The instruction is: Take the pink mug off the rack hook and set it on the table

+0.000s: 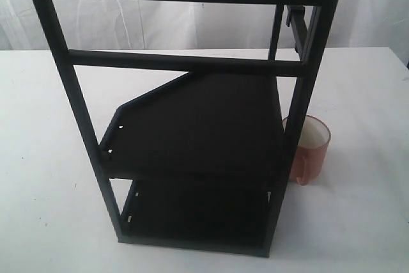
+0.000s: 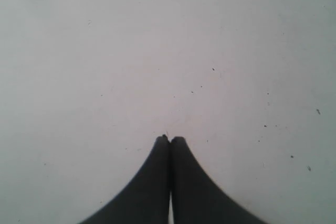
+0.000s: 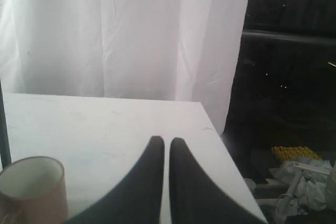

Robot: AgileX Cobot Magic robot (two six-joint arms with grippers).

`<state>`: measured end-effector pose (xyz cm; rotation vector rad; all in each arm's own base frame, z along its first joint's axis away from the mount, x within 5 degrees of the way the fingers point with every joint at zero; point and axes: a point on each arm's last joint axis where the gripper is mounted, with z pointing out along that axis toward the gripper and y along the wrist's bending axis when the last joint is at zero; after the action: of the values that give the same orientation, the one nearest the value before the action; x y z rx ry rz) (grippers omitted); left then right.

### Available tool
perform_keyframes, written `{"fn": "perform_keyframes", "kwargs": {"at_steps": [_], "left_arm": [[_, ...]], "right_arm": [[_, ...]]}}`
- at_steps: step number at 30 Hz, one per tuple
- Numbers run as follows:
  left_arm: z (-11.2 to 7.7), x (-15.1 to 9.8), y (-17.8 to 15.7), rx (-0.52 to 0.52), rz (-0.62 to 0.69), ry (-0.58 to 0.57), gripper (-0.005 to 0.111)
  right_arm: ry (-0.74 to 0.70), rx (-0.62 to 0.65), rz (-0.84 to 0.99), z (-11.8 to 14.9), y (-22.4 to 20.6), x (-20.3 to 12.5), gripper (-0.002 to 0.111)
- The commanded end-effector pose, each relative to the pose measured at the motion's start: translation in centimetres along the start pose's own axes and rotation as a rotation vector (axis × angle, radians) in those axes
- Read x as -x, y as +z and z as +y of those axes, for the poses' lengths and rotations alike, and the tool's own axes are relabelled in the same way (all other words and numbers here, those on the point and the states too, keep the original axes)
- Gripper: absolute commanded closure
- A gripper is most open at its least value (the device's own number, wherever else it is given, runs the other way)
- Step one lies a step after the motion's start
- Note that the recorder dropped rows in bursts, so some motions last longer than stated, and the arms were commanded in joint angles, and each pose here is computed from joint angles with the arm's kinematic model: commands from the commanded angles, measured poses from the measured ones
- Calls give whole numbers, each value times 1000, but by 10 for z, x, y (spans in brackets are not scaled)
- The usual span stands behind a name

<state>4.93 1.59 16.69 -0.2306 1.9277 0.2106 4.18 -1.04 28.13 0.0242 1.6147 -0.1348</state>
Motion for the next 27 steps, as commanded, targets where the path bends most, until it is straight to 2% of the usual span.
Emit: {"fn": "perform_keyframes", "kwargs": {"at_steps": [1, 4, 7, 27], "left_arm": [[0, -1, 0, 4, -1, 3, 107], [0, -1, 0, 4, -1, 3, 107], [0, -1, 0, 4, -1, 3, 107], [0, -1, 0, 4, -1, 3, 107]], "right_arm": [[66, 66, 30, 11, 15, -45, 104], [195, 93, 145, 17, 19, -88, 104], [258, 95, 235, 19, 15, -98, 104], [270, 97, 218, 19, 15, -97, 104]]}}
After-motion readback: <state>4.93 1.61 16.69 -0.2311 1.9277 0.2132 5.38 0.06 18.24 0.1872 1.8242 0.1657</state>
